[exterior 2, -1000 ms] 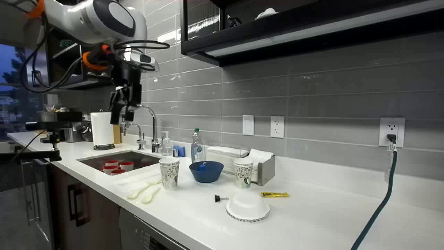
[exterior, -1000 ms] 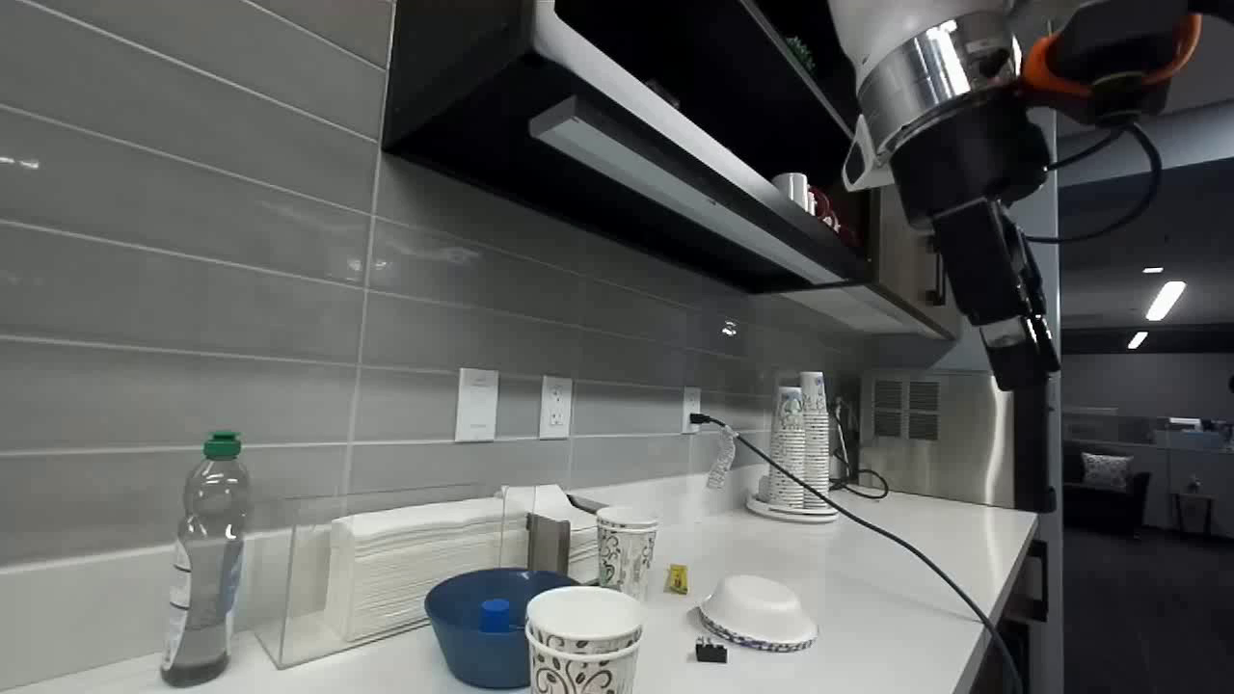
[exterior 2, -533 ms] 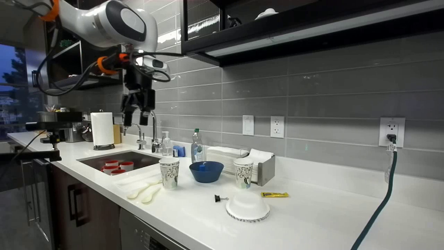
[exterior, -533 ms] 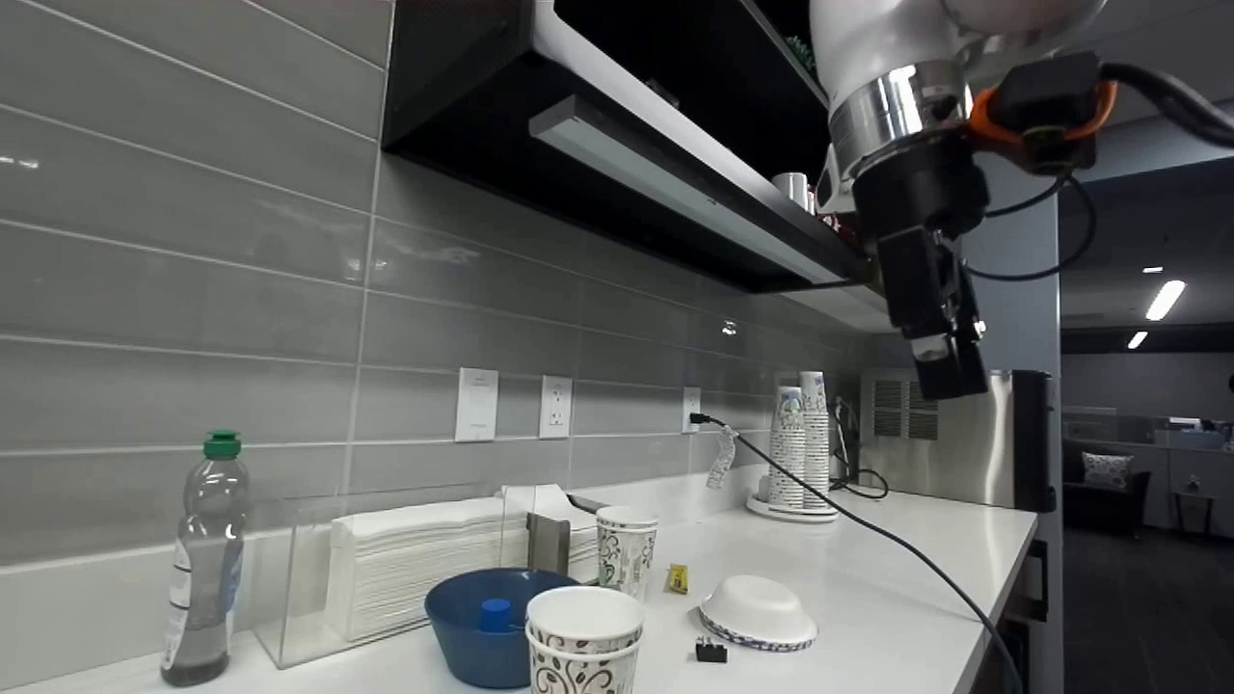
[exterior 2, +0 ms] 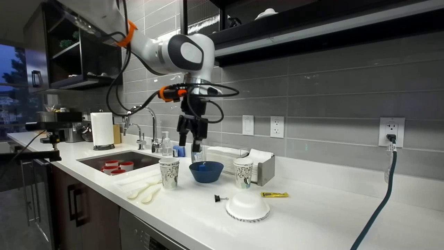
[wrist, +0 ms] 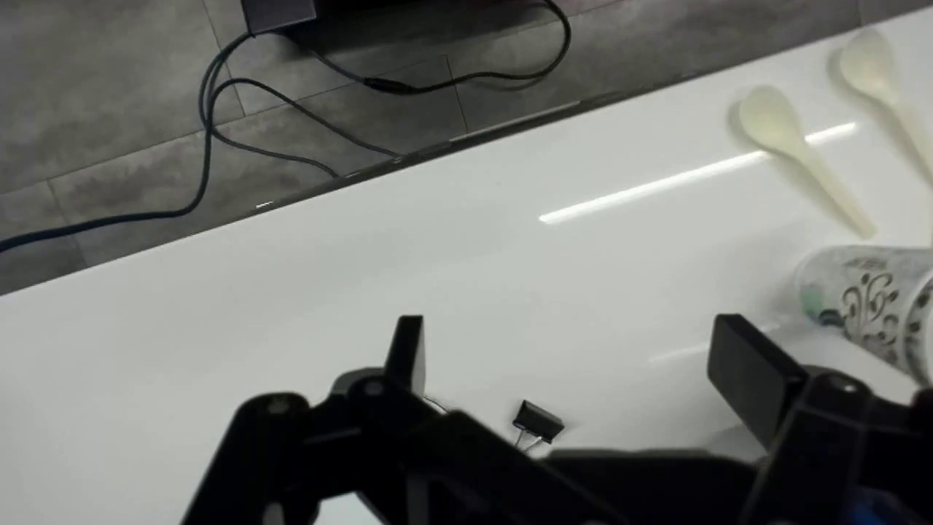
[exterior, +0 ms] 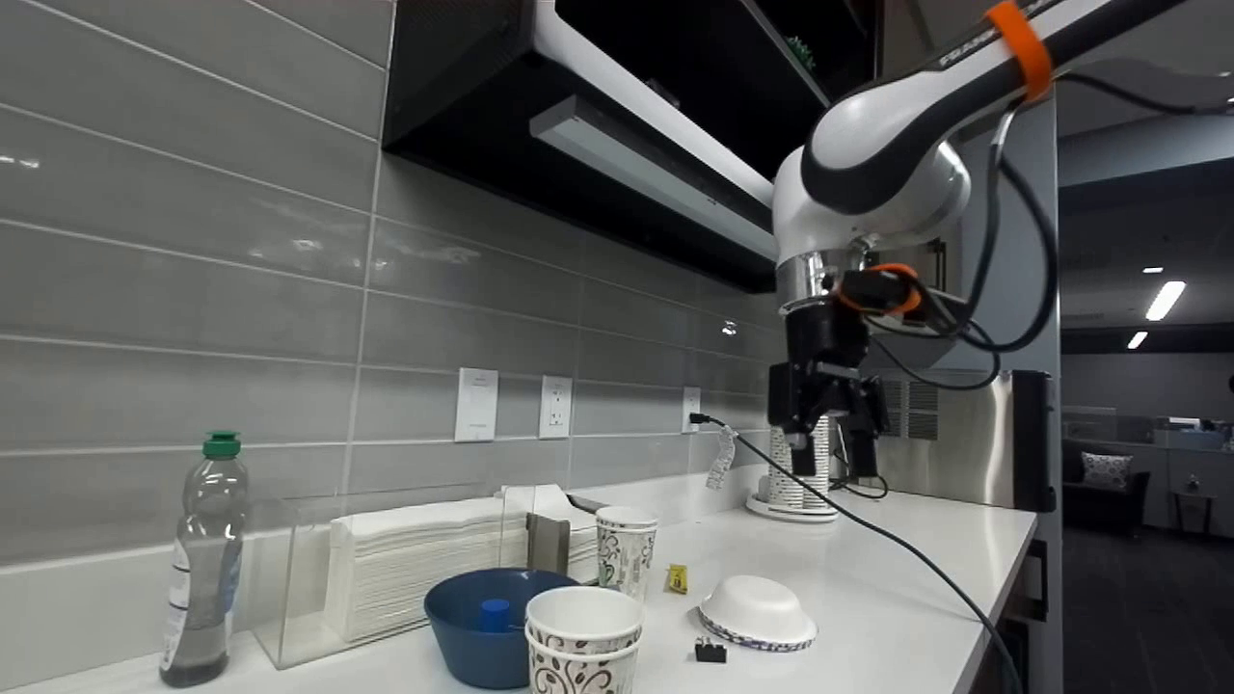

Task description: Move the blue bowl to the right

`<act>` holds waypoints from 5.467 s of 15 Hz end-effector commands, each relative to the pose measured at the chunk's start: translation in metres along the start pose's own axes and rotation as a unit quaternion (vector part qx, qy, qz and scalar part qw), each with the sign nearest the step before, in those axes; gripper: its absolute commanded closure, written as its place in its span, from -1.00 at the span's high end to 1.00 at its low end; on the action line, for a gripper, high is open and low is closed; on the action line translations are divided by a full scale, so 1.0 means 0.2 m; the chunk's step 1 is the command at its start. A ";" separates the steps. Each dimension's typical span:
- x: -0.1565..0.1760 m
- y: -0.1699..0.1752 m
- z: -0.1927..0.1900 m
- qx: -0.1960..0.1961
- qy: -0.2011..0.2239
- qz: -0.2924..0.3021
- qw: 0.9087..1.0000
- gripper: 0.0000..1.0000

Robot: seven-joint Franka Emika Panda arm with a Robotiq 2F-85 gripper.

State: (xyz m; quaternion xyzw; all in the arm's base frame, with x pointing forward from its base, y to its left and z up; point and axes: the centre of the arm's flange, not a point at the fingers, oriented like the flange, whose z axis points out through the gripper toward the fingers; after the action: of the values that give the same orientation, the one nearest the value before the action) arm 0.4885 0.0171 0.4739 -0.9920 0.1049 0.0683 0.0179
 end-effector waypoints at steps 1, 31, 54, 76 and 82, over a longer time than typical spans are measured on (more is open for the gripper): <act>0.26 -0.08 0.07 0.033 -0.052 0.066 0.996 1.00; 0.80 -0.69 0.85 0.187 0.198 0.280 0.920 -0.46; 0.03 -0.05 -0.24 0.184 0.186 0.231 0.937 -0.97; 0.44 1.11 0.17 0.162 0.322 0.551 0.752 -0.97; 0.71 1.43 0.43 0.077 0.321 0.632 0.701 -0.97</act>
State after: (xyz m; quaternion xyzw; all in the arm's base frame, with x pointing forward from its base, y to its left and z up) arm 0.5183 -0.2723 0.3685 -0.6804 0.6761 -0.2784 0.0486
